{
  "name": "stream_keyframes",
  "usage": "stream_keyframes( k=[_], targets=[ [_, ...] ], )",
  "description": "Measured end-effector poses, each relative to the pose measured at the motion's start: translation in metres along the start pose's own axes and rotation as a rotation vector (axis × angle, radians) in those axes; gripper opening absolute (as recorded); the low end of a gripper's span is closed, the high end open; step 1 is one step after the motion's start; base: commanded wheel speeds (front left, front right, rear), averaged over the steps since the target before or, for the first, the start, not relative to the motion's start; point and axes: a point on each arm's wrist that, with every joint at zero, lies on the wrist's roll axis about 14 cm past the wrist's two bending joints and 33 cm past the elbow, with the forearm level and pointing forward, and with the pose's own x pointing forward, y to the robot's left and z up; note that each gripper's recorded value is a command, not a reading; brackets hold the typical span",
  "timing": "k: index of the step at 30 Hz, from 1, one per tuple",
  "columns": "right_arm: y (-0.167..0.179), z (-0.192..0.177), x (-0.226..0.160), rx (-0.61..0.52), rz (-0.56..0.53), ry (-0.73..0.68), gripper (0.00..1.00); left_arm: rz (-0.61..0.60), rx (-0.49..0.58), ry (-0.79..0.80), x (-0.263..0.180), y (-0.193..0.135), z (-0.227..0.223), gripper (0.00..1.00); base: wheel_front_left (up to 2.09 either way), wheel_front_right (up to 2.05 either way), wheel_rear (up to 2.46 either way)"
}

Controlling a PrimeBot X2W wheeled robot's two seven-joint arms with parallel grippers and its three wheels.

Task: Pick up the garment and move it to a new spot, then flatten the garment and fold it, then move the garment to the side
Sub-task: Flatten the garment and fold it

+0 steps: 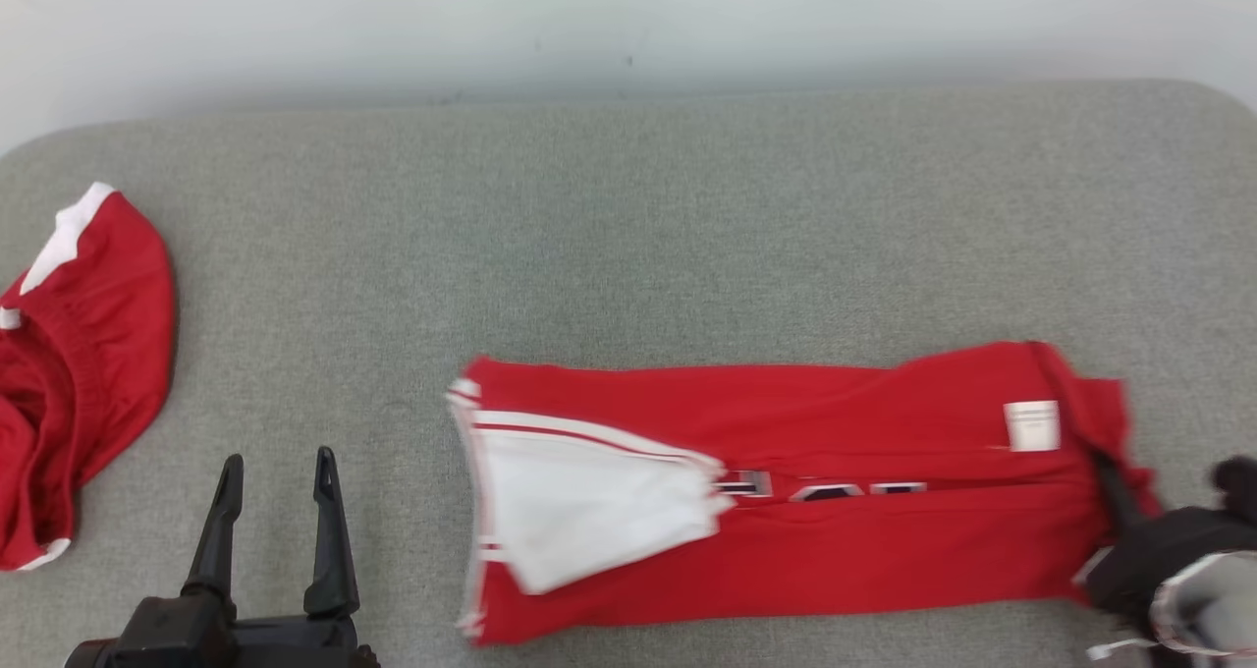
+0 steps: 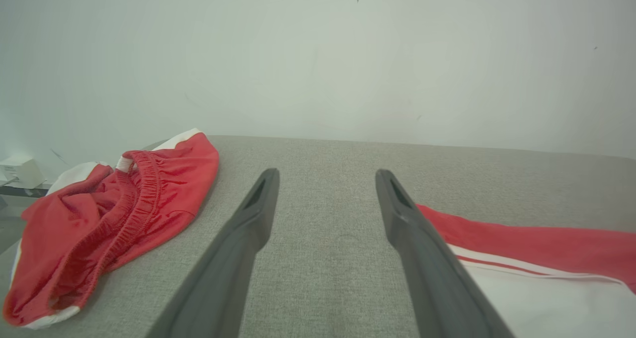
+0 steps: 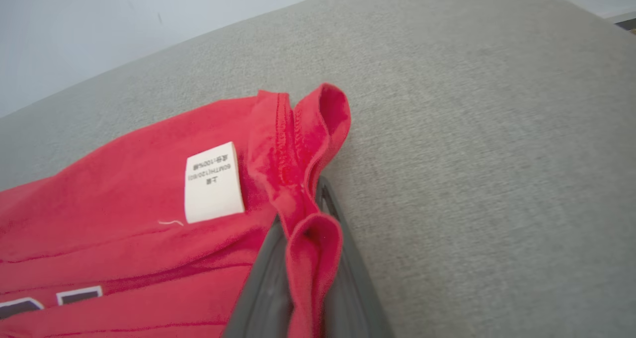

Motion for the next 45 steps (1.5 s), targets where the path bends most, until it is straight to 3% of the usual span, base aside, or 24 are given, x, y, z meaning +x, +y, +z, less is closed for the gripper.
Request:
stream_keyframes(
  k=[8, 17, 23, 32, 45],
  targets=[
    [-0.066, 0.047, -0.029, -0.045, -0.137, -0.101, 0.0, -0.008, -0.002, -0.01, -0.008, -0.002, 0.005, 1.0, 0.0, 0.0, 0.0],
    [-0.04, 0.059, -0.036, -0.028, -0.064, -0.167, 0.0, -0.022, -0.013, -0.013, -0.008, -0.008, 0.006, 1.0, 0.0, 0.0, 0.0],
    [0.025, 0.06, -0.031, 0.008, 0.105, -0.207, 0.0, -0.033, -0.018, -0.018, -0.008, -0.012, 0.008, 1.0, 0.0, 0.0, 0.0],
    [0.158, 0.044, -0.033, 0.058, 0.434, -0.179, 0.0, -0.004, -0.018, -0.014, -0.015, -0.002, 0.008, 1.0, 0.0, 0.0, 0.0],
    [0.269, 0.012, -0.034, 0.126, 0.643, -0.075, 0.0, 0.051, -0.018, 0.001, -0.029, 0.015, 0.006, 1.0, 0.0, 0.0, 0.0]
  ],
)
